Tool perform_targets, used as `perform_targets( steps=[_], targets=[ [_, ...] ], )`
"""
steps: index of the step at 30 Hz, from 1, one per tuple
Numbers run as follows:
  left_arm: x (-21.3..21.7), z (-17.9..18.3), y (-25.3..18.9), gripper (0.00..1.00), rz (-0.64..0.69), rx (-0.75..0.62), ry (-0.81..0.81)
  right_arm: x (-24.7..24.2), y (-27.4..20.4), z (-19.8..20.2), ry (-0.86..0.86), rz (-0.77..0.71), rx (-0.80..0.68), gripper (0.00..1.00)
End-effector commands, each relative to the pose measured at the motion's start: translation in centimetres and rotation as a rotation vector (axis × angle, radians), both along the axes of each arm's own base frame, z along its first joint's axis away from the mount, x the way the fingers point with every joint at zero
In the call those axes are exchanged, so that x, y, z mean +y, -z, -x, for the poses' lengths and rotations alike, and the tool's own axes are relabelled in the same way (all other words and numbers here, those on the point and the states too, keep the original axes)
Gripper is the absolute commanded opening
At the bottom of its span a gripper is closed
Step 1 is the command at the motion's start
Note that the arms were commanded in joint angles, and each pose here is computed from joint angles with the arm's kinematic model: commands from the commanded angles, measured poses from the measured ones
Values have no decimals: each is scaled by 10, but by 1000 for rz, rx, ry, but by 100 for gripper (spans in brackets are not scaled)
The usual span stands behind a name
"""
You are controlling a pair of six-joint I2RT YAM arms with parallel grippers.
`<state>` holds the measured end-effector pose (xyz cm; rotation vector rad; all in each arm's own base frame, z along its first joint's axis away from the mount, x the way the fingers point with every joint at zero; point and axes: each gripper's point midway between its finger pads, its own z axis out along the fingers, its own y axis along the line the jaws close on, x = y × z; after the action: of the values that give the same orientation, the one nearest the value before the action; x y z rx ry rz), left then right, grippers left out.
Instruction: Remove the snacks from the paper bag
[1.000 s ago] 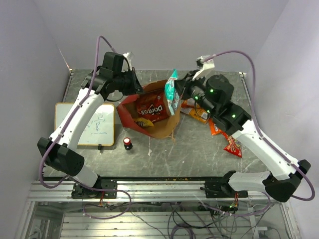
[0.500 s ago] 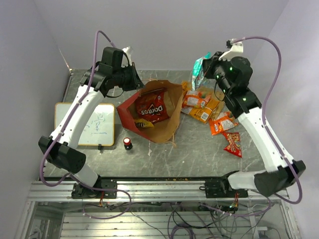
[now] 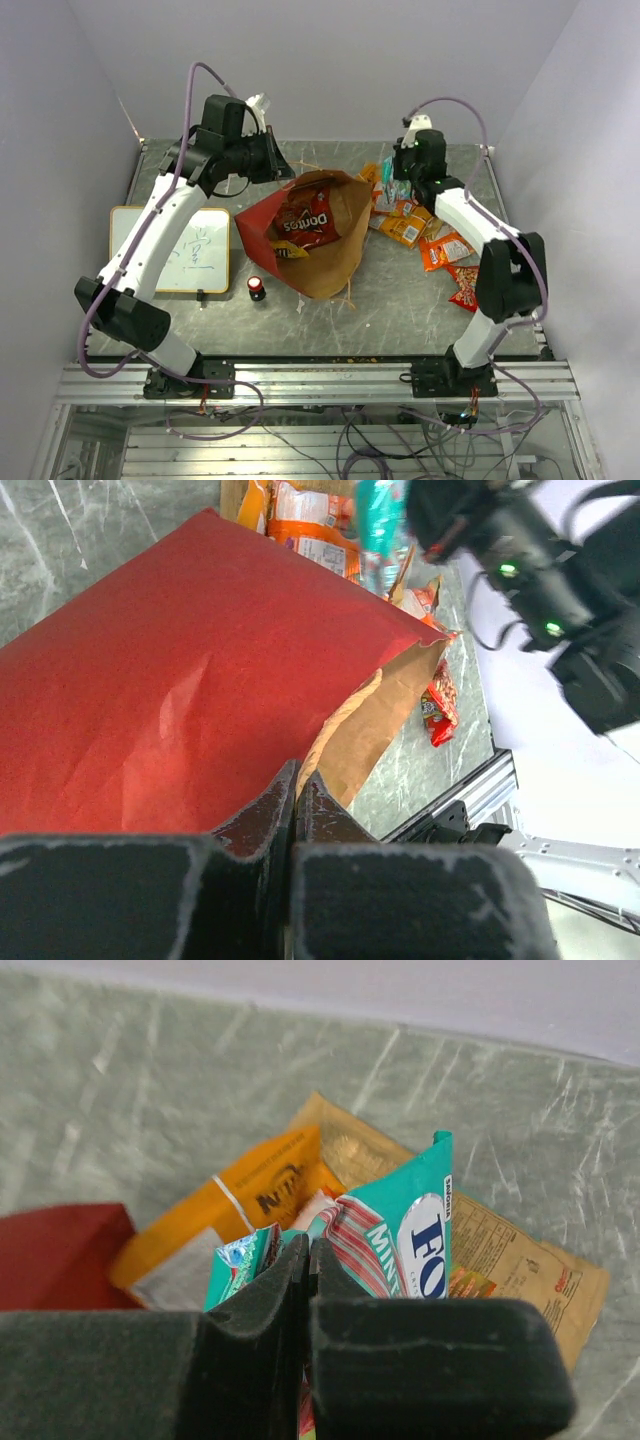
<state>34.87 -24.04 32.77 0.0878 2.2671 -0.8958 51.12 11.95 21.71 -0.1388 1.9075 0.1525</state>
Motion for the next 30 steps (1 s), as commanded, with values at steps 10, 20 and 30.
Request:
perform_targets(
  steps=[10,20,30],
  targets=[
    [0,-9,-15,7,-39,-93,73,23,73,-37,-285,439,-43,0],
    [3,-7,-15,7,15,-62,45,57,106,-26,-307,214,31,21],
    [2,-6,-12,7,62,-45,34,37,20,20,-66,-73,68,84]
  ],
)
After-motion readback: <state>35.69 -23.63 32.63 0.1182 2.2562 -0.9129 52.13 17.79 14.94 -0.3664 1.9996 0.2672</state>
